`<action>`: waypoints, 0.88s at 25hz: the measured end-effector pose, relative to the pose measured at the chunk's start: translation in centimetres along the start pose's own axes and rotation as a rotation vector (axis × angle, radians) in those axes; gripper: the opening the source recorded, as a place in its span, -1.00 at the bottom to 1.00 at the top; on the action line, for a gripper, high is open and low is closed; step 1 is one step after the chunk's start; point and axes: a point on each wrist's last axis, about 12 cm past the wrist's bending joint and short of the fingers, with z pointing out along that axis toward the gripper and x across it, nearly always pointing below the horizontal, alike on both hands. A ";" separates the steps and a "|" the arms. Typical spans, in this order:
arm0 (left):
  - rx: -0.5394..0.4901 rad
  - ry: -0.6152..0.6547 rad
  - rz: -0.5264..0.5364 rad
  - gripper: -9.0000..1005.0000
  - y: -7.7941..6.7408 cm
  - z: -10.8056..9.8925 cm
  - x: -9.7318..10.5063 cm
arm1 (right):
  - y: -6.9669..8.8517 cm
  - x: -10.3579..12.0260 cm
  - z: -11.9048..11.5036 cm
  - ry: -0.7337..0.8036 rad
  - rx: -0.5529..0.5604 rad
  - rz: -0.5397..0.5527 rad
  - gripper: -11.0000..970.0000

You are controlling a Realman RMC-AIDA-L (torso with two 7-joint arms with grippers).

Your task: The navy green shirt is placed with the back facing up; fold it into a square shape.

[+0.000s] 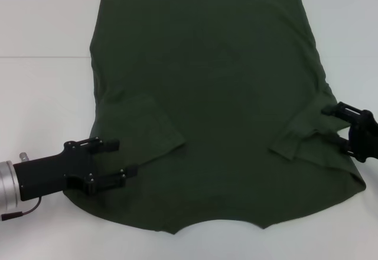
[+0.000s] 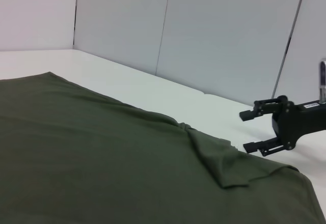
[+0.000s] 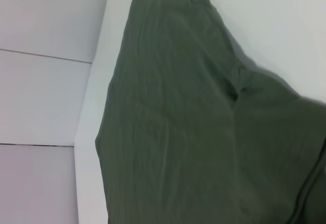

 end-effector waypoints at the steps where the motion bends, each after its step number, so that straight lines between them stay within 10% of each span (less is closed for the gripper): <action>1: 0.000 0.000 0.000 0.49 0.0 0.0 0.0 | 0.1 0.1 0.2 0.002 0.002 0.002 0.65; 22: 0.002 -0.010 -0.010 0.49 -0.2 0.1 0.1 | 0.2 1.5 2.6 -0.013 0.037 0.014 0.65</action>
